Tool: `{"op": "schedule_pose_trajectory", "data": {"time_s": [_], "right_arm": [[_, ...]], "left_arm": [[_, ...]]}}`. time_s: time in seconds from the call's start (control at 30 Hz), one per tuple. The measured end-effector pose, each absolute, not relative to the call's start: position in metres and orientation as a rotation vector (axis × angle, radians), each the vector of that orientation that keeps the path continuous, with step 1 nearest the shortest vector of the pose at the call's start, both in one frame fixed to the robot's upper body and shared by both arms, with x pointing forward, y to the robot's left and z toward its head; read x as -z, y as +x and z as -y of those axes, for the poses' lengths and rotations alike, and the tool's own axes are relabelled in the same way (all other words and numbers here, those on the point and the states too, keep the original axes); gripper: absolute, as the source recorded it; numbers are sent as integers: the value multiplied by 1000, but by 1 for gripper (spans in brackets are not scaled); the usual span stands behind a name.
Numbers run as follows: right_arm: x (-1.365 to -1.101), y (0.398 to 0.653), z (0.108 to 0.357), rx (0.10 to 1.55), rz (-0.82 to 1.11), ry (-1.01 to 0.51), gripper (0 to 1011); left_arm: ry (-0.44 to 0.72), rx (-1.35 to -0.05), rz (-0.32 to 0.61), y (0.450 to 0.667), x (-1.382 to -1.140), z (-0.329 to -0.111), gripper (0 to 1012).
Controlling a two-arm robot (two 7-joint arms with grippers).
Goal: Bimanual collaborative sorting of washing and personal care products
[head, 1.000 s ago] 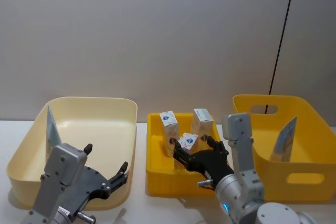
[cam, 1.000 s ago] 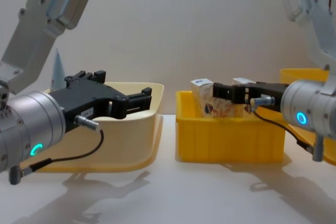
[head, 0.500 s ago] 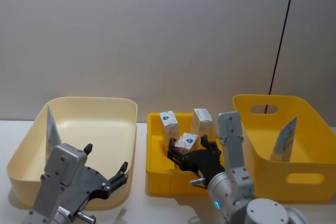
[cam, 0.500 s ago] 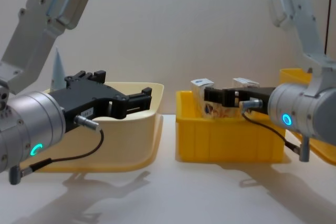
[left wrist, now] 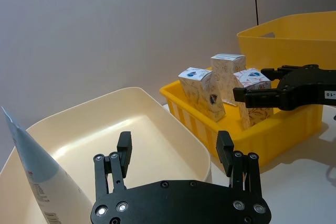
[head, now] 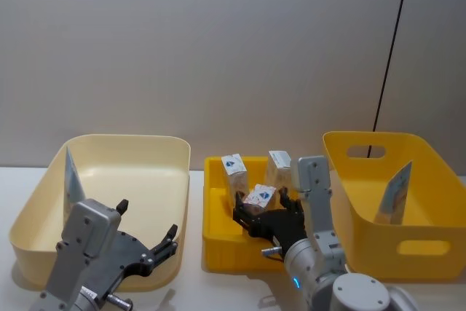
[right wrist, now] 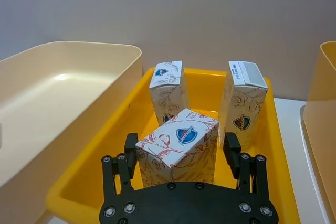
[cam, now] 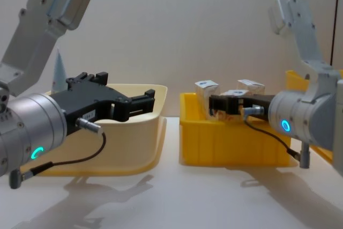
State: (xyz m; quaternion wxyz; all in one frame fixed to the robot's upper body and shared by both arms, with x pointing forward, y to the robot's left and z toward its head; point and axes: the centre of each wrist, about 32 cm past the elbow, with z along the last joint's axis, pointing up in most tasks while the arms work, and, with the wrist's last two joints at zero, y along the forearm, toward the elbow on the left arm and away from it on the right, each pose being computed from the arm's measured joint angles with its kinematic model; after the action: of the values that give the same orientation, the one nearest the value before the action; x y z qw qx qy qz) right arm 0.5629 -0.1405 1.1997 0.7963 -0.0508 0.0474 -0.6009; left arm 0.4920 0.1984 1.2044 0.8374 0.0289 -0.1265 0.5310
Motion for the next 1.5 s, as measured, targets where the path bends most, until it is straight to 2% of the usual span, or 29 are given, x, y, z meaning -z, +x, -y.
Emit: {"op": "schedule_pose_trajectory", "data": {"time_s": [0.2, 0.4, 0.93, 1.17, 1.5], "right_arm": [[-1198, 565, 139, 1304, -107, -113, 1001], [-1197, 567, 138, 1311, -110, -115, 907], [-1196, 568, 137, 1320, -113, -115, 425], [-1198, 567, 141, 1322, -100, -83, 406], [-1208, 565, 152, 1336, -59, 38, 406]], "left_arm": [[61, -1124, 268, 492, -1204, -198, 1003], [61, -1124, 268, 492, -1204, -198, 1004], [61, -1124, 268, 492, -1204, -198, 1003], [61, -1124, 268, 492, -1204, -198, 1003], [61, -1124, 268, 492, -1204, -198, 1004]]}}
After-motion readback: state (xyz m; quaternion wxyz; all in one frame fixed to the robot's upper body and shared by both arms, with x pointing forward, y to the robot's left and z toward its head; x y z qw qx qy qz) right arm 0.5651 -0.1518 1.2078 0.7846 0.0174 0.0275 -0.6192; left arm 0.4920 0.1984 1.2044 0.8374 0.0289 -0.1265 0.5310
